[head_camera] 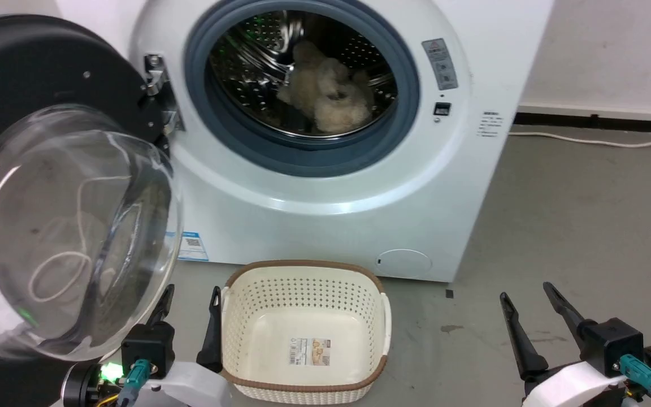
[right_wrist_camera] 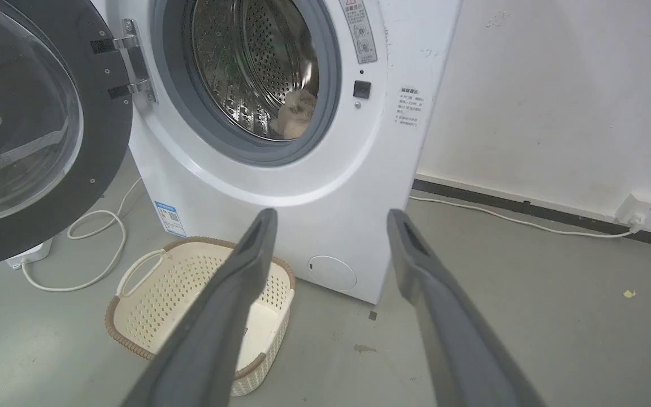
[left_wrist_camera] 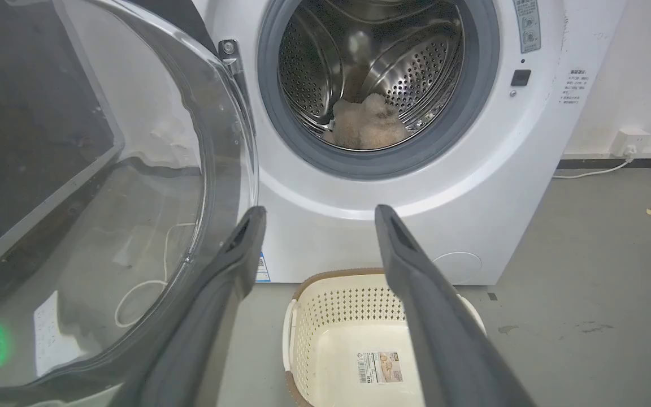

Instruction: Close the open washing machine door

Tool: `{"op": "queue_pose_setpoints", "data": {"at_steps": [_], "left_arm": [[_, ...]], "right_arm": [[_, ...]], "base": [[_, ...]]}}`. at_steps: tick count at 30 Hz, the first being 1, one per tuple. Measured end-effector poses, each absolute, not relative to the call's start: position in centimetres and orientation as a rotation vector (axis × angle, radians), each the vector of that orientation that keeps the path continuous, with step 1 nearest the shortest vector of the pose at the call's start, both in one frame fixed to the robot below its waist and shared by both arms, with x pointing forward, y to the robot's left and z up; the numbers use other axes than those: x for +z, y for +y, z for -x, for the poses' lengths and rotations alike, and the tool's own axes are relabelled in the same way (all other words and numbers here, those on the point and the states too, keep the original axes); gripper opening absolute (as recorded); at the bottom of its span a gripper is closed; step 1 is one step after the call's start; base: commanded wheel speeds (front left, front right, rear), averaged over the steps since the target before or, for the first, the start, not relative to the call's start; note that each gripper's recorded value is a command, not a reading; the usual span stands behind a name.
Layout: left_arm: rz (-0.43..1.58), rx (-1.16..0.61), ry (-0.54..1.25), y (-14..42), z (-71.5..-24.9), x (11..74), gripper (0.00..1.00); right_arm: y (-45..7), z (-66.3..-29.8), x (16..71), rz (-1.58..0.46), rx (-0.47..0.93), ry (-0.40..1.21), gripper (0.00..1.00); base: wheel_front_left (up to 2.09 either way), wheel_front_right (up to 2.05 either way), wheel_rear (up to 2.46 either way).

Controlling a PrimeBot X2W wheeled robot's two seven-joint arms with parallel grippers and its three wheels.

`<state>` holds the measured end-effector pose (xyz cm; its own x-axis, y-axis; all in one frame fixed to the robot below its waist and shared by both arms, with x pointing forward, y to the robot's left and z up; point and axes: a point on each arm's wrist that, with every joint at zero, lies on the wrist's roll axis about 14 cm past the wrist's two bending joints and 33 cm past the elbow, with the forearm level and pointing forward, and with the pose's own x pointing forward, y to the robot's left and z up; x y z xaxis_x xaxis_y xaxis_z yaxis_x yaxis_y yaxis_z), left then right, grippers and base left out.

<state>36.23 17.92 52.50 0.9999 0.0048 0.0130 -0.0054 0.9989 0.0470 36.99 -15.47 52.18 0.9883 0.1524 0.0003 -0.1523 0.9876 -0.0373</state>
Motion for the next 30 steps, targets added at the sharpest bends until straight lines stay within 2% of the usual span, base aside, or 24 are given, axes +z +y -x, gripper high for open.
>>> {"op": "queue_pose_setpoints", "data": {"at_steps": [30], "left_arm": [[-0.061, 0.187, -0.070, 22.8, -32.2, 53.3, 1.00]], "right_arm": [[-6.8, -38.6, 52.0, 0.022, 0.439, -0.033, 1.00]], "base": [[0.00, 0.00, 0.00]]}}
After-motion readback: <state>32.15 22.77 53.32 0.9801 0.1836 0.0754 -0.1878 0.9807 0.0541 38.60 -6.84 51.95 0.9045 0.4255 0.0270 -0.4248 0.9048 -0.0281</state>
